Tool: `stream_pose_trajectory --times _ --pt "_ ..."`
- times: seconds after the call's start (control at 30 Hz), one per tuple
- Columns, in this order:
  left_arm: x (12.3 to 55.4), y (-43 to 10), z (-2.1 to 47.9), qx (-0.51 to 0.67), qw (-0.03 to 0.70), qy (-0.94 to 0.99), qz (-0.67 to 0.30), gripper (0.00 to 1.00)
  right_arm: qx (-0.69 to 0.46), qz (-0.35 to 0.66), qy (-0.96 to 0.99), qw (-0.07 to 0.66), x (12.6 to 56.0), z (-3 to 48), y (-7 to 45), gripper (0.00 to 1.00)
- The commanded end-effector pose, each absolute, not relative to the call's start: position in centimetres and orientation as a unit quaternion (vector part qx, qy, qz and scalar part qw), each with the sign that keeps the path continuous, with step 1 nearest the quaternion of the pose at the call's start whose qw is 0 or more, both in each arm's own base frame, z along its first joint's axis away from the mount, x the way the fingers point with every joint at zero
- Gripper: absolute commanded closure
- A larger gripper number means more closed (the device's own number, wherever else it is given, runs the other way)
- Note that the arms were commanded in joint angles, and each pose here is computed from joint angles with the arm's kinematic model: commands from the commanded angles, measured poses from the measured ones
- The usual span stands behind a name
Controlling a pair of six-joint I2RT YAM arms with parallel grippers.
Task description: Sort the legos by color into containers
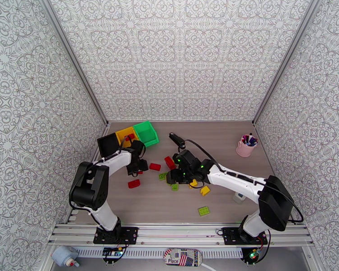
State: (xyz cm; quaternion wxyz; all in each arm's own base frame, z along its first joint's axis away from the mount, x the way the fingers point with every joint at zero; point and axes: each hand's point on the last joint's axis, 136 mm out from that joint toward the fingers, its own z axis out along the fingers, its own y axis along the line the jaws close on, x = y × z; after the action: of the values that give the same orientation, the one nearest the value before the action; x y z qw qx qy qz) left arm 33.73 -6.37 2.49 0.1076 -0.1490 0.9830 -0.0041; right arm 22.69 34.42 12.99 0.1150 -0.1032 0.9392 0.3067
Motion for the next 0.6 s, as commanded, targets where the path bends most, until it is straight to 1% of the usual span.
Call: stream_pose_trajectory --times 0.0,0.1,0.27,0.37,0.43,0.57 --pt "34.9 -7.1 2.7 -0.134 0.115 0.984 -0.017 0.37 -0.108 0.314 0.935 0.124 23.0 13.9 35.2 0.41" --pt "35.0 -7.3 2.4 -0.13 0.113 0.985 -0.016 0.41 -0.108 0.314 0.935 0.127 23.0 14.0 35.2 0.41" --pt "35.2 -7.7 2.3 -0.125 0.109 0.986 -0.018 0.51 -0.107 0.312 0.935 0.128 23.0 14.0 35.1 0.42" --pt "35.3 -7.8 3.0 -0.124 0.111 0.986 -0.024 0.61 -0.107 0.312 0.935 0.129 23.0 14.1 35.1 0.43" --pt "35.5 -8.0 3.6 -0.126 0.117 0.984 -0.037 0.65 -0.108 0.314 0.934 0.13 23.1 14.1 35.2 0.43" --pt "36.1 -7.9 5.7 -0.133 0.135 0.981 -0.049 0.67 -0.111 0.318 0.932 0.132 23.5 14.3 35.8 0.42"
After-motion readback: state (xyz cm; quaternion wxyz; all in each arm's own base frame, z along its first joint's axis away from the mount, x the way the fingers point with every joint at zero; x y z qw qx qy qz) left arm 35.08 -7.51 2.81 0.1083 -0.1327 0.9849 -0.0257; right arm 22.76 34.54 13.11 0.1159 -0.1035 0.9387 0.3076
